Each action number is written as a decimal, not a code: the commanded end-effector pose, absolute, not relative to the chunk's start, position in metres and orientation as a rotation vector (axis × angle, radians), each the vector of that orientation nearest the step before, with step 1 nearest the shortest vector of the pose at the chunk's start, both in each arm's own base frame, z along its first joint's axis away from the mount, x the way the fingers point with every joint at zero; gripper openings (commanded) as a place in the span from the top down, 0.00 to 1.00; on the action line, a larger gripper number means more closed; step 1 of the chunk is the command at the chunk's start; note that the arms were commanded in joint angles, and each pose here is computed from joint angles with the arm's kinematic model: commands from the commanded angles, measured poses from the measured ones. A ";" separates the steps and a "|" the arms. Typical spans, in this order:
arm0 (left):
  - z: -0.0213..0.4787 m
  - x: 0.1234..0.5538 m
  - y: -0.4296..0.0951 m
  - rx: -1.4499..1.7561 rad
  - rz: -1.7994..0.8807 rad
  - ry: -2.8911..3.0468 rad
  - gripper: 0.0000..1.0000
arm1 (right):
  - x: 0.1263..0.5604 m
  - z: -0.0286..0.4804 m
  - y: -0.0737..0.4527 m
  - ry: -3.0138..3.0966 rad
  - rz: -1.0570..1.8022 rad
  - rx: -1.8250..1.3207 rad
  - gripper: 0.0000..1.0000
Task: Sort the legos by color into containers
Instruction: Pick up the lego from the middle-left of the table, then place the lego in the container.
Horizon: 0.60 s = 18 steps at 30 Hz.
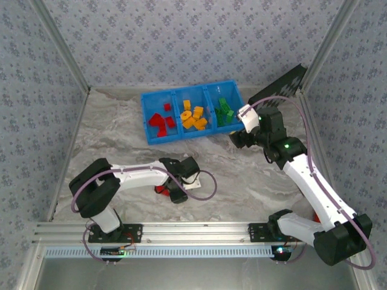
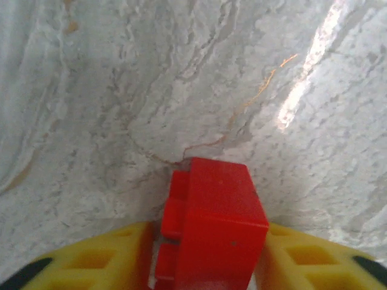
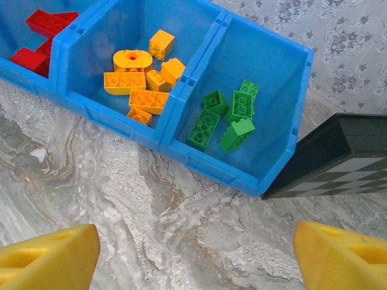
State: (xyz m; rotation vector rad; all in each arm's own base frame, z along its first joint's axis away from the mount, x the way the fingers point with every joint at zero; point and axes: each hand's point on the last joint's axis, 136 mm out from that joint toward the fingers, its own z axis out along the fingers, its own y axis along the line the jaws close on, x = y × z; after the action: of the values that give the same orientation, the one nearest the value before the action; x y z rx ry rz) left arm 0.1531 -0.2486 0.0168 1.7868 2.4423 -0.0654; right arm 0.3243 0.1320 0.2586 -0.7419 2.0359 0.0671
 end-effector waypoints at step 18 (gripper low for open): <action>0.173 0.349 -0.221 0.871 -0.040 2.364 0.81 | 0.335 0.263 0.114 1.997 0.027 -0.702 0.15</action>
State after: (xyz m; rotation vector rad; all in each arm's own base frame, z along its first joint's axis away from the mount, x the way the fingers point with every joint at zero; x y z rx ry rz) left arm 0.2891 -0.2338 0.1104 1.1813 2.4745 -0.0551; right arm 0.3353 0.1130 0.2606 -0.6951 2.0279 0.0153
